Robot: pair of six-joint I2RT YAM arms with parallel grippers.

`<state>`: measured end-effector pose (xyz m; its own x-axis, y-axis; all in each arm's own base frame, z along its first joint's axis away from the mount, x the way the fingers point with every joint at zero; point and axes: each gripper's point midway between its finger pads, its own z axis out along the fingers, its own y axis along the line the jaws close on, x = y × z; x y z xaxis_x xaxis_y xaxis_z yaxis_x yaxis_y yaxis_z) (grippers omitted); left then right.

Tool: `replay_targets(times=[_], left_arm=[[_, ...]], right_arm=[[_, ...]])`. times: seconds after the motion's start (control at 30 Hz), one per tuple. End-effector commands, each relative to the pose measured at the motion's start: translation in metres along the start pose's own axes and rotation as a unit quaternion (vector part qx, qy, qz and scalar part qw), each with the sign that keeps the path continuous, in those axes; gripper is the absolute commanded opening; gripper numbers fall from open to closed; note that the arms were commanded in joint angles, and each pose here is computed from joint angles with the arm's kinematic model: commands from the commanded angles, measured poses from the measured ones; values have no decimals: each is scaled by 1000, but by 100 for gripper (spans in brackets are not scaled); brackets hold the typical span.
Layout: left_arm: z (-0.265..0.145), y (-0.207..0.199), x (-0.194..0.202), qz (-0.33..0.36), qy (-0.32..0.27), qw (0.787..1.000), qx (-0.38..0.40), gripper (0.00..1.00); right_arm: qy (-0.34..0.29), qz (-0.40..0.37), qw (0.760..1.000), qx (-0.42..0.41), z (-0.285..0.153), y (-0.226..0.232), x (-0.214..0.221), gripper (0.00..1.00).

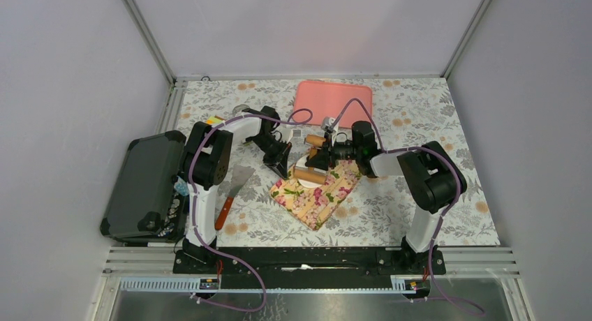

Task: Roll out the dumpling wrappers from the dough
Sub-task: Flatten out the dough on the work surface.

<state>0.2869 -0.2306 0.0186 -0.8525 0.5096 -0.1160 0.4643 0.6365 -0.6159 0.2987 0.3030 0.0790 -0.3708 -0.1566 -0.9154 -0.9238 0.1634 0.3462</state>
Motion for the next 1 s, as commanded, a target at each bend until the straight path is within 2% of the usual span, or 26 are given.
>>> replay_targets(times=[0.0,0.97], left_arm=[[14,32,14,-16,32,998,-44,0],[14,34,14,-20,32,998,-46,0]], right_arm=[[144,166,976,0,-11,34,116,0],[161,174,970,-47,-8,54,121,0]])
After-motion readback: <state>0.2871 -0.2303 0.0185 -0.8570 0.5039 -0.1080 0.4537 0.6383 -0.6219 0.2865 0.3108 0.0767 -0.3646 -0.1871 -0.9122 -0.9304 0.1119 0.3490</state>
